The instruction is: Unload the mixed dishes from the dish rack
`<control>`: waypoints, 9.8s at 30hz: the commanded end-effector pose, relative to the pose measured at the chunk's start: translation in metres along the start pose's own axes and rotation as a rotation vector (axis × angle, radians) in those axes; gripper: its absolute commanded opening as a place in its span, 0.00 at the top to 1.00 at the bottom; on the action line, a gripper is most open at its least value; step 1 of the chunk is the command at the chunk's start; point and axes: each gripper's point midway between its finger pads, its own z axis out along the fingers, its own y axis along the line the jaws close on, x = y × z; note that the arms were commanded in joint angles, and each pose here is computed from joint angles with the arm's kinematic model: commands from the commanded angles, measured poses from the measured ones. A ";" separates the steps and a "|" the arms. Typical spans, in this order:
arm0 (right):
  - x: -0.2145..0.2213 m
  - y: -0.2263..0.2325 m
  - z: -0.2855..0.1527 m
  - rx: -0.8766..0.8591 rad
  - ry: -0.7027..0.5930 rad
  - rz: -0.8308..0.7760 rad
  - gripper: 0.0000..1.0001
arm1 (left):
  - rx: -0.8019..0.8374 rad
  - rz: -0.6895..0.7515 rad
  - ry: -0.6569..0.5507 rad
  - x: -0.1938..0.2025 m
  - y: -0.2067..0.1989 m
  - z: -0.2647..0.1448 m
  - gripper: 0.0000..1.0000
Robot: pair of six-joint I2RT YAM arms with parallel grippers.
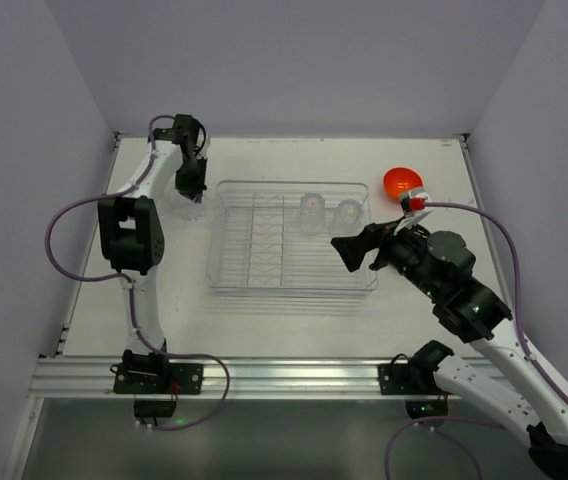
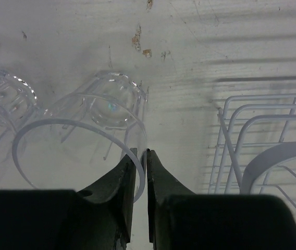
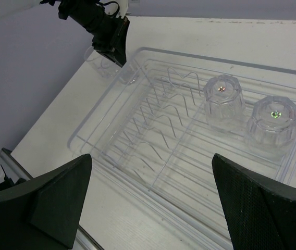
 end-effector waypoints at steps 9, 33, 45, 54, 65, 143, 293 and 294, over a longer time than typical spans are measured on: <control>-0.002 0.001 0.003 -0.011 -0.012 -0.016 0.01 | 0.001 0.022 -0.047 -0.010 0.001 -0.018 0.49; 0.014 -0.057 0.064 0.380 0.108 0.135 0.01 | 0.210 -0.242 -0.815 0.049 -0.017 -0.224 0.00; 0.036 -0.130 0.104 0.567 0.386 0.044 0.09 | 0.244 -0.166 -0.922 0.134 -0.012 -0.226 0.00; 0.060 -0.166 0.127 0.630 0.588 -0.022 0.16 | 0.251 -0.162 -0.942 0.144 -0.012 -0.212 0.00; 0.079 -0.189 0.150 0.707 0.679 -0.044 0.16 | 0.274 -0.152 -0.920 0.146 -0.019 -0.203 0.00; -0.046 0.088 -0.013 -0.651 -0.023 0.090 0.75 | 1.855 0.224 -0.756 0.200 -0.268 -0.377 0.39; 0.064 -0.119 0.205 0.628 0.461 0.047 0.04 | 0.145 -0.168 -0.867 0.134 0.001 -0.182 0.00; 0.063 -0.119 0.208 0.631 0.460 0.046 0.04 | 0.143 -0.166 -0.861 0.134 0.001 -0.180 0.00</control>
